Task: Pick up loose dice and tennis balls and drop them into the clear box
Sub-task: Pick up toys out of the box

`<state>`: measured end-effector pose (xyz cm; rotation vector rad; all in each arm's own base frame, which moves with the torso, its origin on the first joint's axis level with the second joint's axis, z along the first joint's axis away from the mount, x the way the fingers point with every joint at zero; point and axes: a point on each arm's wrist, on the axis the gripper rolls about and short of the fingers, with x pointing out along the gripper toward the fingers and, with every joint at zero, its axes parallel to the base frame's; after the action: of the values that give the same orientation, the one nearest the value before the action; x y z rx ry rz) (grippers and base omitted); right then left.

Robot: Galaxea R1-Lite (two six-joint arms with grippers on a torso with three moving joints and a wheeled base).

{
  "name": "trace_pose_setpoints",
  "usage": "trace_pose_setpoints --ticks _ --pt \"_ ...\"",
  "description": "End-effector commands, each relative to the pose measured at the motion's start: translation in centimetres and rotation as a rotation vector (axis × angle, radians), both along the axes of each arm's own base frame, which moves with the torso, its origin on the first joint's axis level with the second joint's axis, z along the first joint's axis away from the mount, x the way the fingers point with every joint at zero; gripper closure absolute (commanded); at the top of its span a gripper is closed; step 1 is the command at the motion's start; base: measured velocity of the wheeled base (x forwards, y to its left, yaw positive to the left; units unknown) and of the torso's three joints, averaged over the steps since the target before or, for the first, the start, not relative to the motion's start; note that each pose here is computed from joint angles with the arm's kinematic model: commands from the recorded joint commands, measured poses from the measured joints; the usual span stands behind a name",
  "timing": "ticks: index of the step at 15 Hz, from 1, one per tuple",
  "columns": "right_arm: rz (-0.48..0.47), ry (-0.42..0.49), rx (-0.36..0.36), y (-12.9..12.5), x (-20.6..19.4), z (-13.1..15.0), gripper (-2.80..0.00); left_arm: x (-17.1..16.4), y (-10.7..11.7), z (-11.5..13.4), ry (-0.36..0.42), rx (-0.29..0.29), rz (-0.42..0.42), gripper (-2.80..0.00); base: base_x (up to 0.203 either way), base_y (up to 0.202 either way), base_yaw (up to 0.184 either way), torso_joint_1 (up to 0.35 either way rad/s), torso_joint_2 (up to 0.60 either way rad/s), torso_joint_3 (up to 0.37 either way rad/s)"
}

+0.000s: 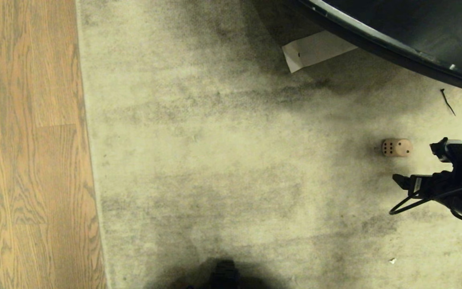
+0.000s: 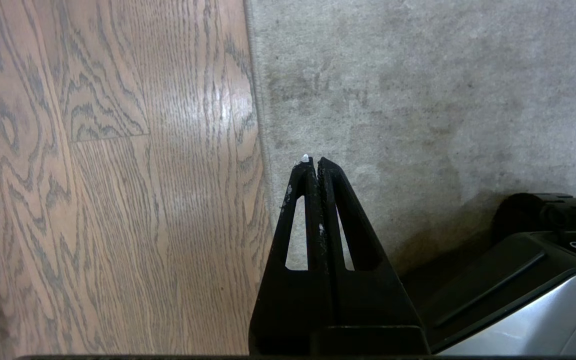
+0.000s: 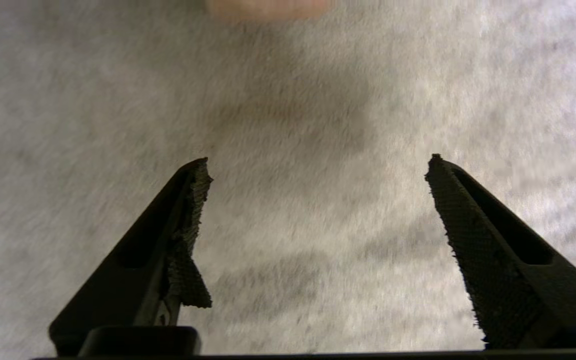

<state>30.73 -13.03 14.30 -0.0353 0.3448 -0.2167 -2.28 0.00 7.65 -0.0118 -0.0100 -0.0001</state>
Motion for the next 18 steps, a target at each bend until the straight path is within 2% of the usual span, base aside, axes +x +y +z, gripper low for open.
trace_pose_setpoints --ticks 1,4,9,11,18 --pt "0.001 -0.010 -0.003 -0.6 1.5 -0.3 -2.80 0.0 0.0 -0.1 0.002 0.000 0.000 0.00 0.000 0.000 0.000 0.000 0.00 0.000" --pt "0.000 -0.043 -0.010 -1.1 2.7 0.3 -2.80 0.0 0.0 -0.1 0.002 0.000 0.000 0.00 0.000 0.000 0.000 0.000 0.00 0.000" --pt "0.011 -0.133 0.087 -0.8 4.2 2.0 -2.80 0.0 0.0 -0.1 0.002 0.000 0.000 0.00 0.000 0.000 0.000 0.000 0.00 0.000" --pt "0.015 -0.140 0.116 -0.9 4.4 2.0 -2.80 0.0 0.0 -0.1 0.002 0.000 0.000 0.00 0.000 0.000 0.000 0.000 0.00 0.000" --pt "0.057 -0.175 0.097 -0.4 5.6 2.9 -2.80 0.0 0.0 -0.1 0.002 0.000 0.000 0.00 0.000 0.000 0.000 0.000 0.00 0.000"
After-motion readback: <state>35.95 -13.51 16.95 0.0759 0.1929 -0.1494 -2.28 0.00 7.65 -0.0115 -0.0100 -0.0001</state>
